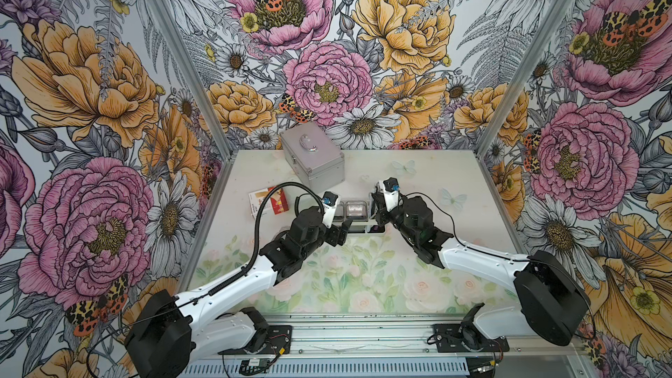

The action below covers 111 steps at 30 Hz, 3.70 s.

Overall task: Place the toothbrush into the toothbrush holder
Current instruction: Place the toothbrush in the toothbrush holder, then reset both arms

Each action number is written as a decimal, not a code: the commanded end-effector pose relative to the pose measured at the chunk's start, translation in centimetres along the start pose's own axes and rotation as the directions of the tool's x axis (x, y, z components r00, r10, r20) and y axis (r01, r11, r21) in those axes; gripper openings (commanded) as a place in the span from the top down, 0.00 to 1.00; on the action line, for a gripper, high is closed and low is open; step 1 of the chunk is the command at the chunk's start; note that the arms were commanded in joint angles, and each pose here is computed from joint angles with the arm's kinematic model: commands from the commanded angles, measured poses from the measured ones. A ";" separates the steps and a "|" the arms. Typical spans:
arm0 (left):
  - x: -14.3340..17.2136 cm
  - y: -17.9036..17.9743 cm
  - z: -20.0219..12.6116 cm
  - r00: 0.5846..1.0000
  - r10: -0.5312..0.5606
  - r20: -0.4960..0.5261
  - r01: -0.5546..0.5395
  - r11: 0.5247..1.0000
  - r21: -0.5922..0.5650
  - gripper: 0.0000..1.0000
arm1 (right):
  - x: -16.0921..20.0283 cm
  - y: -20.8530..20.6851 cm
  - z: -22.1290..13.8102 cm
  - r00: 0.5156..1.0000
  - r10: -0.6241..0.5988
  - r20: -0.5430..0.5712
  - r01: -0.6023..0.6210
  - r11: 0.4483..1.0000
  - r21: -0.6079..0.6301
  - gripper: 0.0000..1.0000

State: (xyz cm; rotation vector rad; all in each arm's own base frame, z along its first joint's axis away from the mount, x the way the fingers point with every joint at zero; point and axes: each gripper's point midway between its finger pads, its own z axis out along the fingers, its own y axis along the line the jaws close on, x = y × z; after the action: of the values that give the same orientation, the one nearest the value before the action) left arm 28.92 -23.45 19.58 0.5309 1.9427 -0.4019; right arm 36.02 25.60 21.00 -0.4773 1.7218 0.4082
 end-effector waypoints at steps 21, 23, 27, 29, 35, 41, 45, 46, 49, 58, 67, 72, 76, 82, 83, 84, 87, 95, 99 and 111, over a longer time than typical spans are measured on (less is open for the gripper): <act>-0.3 0.2 -0.4 1.000 -0.015 0.025 0.015 1.000 0.010 0.13 | 1.8 -1.0 0.4 1.000 0.023 0.017 -0.024 0.998 0.060 0.95; -0.4 0.2 -0.5 1.000 -0.016 0.025 0.015 1.000 0.009 0.13 | 1.8 -1.0 0.4 1.000 0.026 0.016 -0.027 0.998 0.063 0.93; -0.4 0.1 -0.6 0.999 -0.016 0.028 0.015 1.000 0.013 0.13 | 1.8 -1.0 0.3 0.999 0.031 0.020 -0.032 0.997 0.063 0.89; -0.4 0.1 -0.6 0.999 -0.016 0.028 0.015 1.000 0.012 0.13 | 1.7 -1.1 0.3 0.999 0.033 0.022 -0.034 0.997 0.065 0.83; -0.3 0.0 -0.5 1.000 -0.016 0.024 0.016 1.000 0.016 0.13 | 1.5 -1.1 0.0 0.999 0.039 0.031 -0.041 0.997 0.068 0.71; -0.4 0.0 -0.5 1.000 -0.016 0.025 0.016 1.000 0.018 0.12 | 1.2 -1.3 -0.2 0.998 0.040 0.040 -0.043 0.996 0.077 0.67; -0.3 0.0 -0.4 1.000 -0.016 0.023 0.015 1.000 0.017 0.12 | 0.9 -1.4 -0.5 0.998 0.040 0.049 -0.044 0.996 0.082 0.63; -0.3 0.0 -0.5 1.000 -0.016 0.024 0.016 1.000 0.016 0.12 | 0.9 -1.4 -0.5 0.998 0.040 0.049 -0.044 0.996 0.082 0.63; -0.3 0.0 -0.4 1.000 -0.016 0.025 0.016 1.000 0.017 0.12 | 1.0 -1.5 -0.5 0.998 0.040 0.047 -0.044 0.995 0.089 0.63; -0.3 0.0 -0.4 1.000 -0.018 0.023 0.017 1.000 0.020 0.12 | 0.4 -1.7 -1.0 0.997 0.043 0.063 -0.049 0.994 0.099 0.58; -0.3 -0.2 -0.4 1.000 -0.015 0.023 0.015 1.000 0.027 0.09 | -0.6 -2.1 -1.8 0.997 0.024 0.079 -0.033 0.993 0.116 0.44; -0.3 0.0 -0.5 0.999 -0.009 0.033 0.008 1.000 0.017 0.03 | -2.0 -2.7 -3.0 0.995 0.011 0.104 -0.027 0.989 0.147 0.42; -0.3 0.7 -0.5 0.999 0.007 0.035 -0.007 1.000 -0.023 0.02 | -3.1 -4.7 -4.8 0.997 0.007 0.076 -0.026 0.966 0.256 0.41; -0.5 2.8 -0.4 0.997 0.042 0.067 -0.033 0.990 -0.139 0.02 | -3.2 -8.8 -9.1 0.995 0.061 -0.080 -0.018 0.892 0.452 0.32; -0.7 3.3 -0.3 0.996 0.053 0.068 -0.041 0.986 -0.164 0.01 | -2.9 -9.1 -9.7 0.991 0.075 -0.109 -0.018 0.891 0.454 0.32; -0.9 4.0 -0.3 0.995 0.068 0.067 -0.054 0.978 -0.203 0.02 | -2.6 -9.1 -10.4 0.989 0.087 -0.119 -0.024 0.894 0.447 0.26; -1.7 7.2 -0.7 0.994 0.076 0.078 -0.045 0.938 -0.343 0.02 | -1.7 -9.6 -12.4 0.984 0.132 -0.119 -0.064 0.888 0.456 0.15; 0.3 18.4 -3.7 0.991 0.027 0.132 0.063 0.775 -0.629 0.02 | 1.6 -12.8 -17.5 0.972 0.212 -0.098 -0.103 0.765 0.635 0.12; 3.4 23.5 -5.1 0.976 -0.021 0.218 0.168 0.710 -0.683 0.02 | 3.0 -15.1 -19.3 0.975 0.213 -0.063 -0.093 0.652 0.752 0.10; 8.0 29.2 -2.7 0.943 -0.137 0.302 0.310 0.686 -0.658 0.02 | 4.7 -22.1 -17.6 0.996 0.085 0.000 -0.041 0.485 0.874 0.10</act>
State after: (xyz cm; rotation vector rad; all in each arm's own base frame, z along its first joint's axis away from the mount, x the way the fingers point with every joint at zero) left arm 38.50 4.34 8.66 -0.2299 1.9237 0.2419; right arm 29.82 -3.12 16.21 0.3704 1.8929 -0.6046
